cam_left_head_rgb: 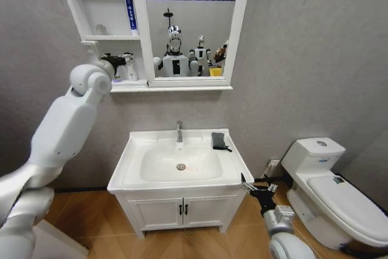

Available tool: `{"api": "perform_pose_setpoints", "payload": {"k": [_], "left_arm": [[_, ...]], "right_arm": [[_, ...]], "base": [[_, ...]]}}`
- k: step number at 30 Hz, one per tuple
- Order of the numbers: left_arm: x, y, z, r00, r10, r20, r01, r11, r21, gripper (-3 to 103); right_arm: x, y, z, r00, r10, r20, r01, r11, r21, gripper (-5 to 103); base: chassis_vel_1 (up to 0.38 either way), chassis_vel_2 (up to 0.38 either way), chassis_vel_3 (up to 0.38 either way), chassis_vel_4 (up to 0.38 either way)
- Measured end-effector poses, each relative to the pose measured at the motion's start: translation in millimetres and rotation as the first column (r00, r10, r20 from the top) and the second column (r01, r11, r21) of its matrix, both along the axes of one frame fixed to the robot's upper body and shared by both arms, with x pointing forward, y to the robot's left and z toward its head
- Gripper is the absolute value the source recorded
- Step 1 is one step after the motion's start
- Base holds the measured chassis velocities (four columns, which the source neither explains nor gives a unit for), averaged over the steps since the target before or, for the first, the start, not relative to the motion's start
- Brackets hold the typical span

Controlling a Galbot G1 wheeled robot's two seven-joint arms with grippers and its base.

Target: Move facial cleanser and shampoo from washbasin to cabinet, then wipe washbasin with towel.

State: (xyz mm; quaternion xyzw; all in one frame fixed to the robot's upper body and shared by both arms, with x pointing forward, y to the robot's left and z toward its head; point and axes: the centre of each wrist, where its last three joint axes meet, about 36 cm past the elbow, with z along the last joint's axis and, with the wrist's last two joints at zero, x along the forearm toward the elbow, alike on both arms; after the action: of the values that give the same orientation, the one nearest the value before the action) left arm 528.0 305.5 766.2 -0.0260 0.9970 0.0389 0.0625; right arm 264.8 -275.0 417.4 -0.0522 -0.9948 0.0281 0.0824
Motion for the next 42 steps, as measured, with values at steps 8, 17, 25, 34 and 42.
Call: {"api": "perform_pose_setpoints", "payload": {"k": [8,17,25,34,42], "left_arm": [[-96.9,-7.0,-78.3,0.997,0.024,-0.074,-0.02,0.998,0.054,100],[-190.3,-7.5,-167.9,0.986,0.007,-0.166,0.009,0.995,0.097,100],[-246.5,-12.0,-213.9,0.983,0.079,-0.168,-0.067,0.995,0.079,100],[-282.4,-20.8,-248.9,0.979,0.094,-0.18,-0.072,0.989,0.125,100],[-298.0,-31.6,-244.4,0.972,0.105,-0.208,-0.091,0.993,0.075,100]], "right_arm": [[-2.3,0.9,7.0,1.0,0.005,0.001,-0.005,1.0,-0.01,100],[-3.1,6.3,21.7,1.0,0.01,0.016,-0.01,1.0,0.006,100],[-6.6,8.7,30.1,0.999,0.018,0.032,-0.018,1.0,0.006,100],[-7.8,4.4,49.3,0.997,0.007,0.079,-0.007,1.0,0.001,100],[-1.8,5.4,63.9,0.994,0.012,0.104,-0.014,1.0,0.019,100]], "base": [[0.0,0.0,0.0,0.0],[0.0,0.0,0.0,0.0],[0.0,0.0,0.0,0.0],[0.0,0.0,0.0,0.0],[0.0,0.0,0.0,0.0]]}}
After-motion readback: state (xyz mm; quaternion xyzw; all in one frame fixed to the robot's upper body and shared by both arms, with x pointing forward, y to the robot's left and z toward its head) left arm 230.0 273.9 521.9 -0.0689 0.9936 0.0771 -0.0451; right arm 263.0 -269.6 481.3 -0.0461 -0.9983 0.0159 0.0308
